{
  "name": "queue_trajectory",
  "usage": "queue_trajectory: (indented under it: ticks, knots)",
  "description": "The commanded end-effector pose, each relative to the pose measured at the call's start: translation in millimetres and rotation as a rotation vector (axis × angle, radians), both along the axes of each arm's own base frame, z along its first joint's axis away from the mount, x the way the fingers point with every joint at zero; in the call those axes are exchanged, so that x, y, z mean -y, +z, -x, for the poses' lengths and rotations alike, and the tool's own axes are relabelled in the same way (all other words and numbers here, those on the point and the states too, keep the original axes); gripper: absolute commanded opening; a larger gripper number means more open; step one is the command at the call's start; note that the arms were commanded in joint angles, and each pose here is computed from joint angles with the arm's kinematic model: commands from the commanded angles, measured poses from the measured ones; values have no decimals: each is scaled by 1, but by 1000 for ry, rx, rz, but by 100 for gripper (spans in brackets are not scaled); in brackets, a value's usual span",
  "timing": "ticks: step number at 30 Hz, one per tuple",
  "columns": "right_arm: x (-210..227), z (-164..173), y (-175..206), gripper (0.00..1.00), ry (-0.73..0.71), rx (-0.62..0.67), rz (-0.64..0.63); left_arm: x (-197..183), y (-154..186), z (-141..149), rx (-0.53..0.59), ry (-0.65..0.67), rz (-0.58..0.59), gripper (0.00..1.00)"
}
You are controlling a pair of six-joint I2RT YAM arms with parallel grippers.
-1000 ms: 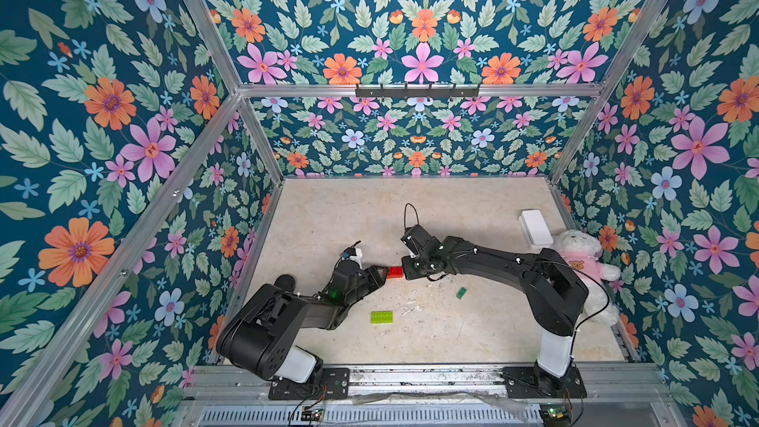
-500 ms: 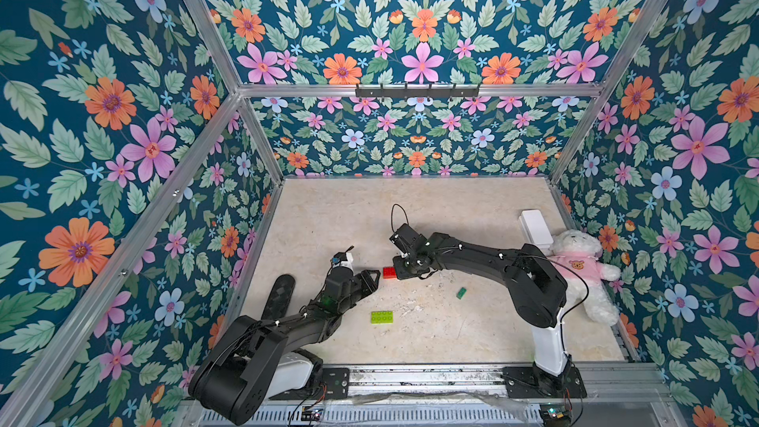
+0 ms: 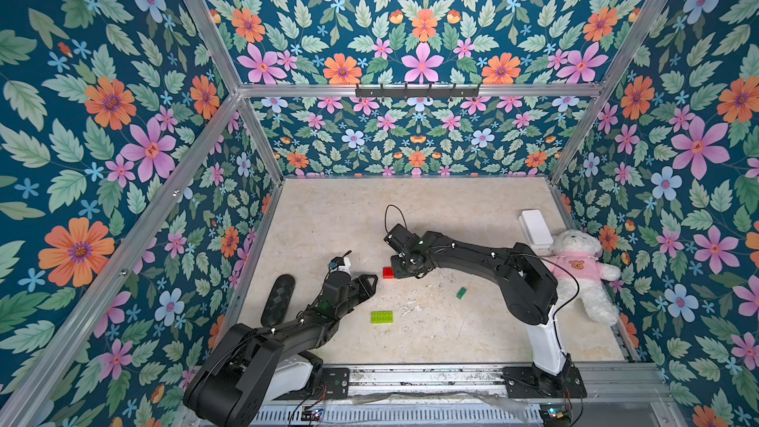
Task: Assemble the number 5 with lego
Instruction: Assemble the lego brick with the lego brick.
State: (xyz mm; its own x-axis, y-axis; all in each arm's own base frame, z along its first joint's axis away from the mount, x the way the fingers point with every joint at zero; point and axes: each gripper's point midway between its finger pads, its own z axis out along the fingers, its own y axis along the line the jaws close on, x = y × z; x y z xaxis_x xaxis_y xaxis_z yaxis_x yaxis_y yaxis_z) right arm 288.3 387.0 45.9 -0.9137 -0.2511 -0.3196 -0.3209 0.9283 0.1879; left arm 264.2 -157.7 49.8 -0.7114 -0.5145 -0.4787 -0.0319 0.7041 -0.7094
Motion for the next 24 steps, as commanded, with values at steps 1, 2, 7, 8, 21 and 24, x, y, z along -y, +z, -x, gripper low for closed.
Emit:
queue_trajectory:
  ticks: [1, 2, 7, 8, 21, 24]
  knots:
    - [7, 4, -5, 14, -15, -16, 50, -1, 2, -1, 16, 3, -4, 52]
    - [6, 4, -6, 14, -15, -17, 51, -1, 2, -1, 16, 3, -4, 52]
    - [5, 3, -9, 14, -20, -22, 68, -2, 0, 0, 15, 3, -2, 51]
    - [6, 4, -10, 14, -21, -22, 73, -2, 0, 1, 12, 3, -2, 51]
    - [10, 10, -23, 14, -6, -46, 141, -2, 1, -1, 23, 10, 6, 51]
    - [12, 12, -26, 14, 1, -48, 171, -2, 1, -1, 21, 11, 9, 51]
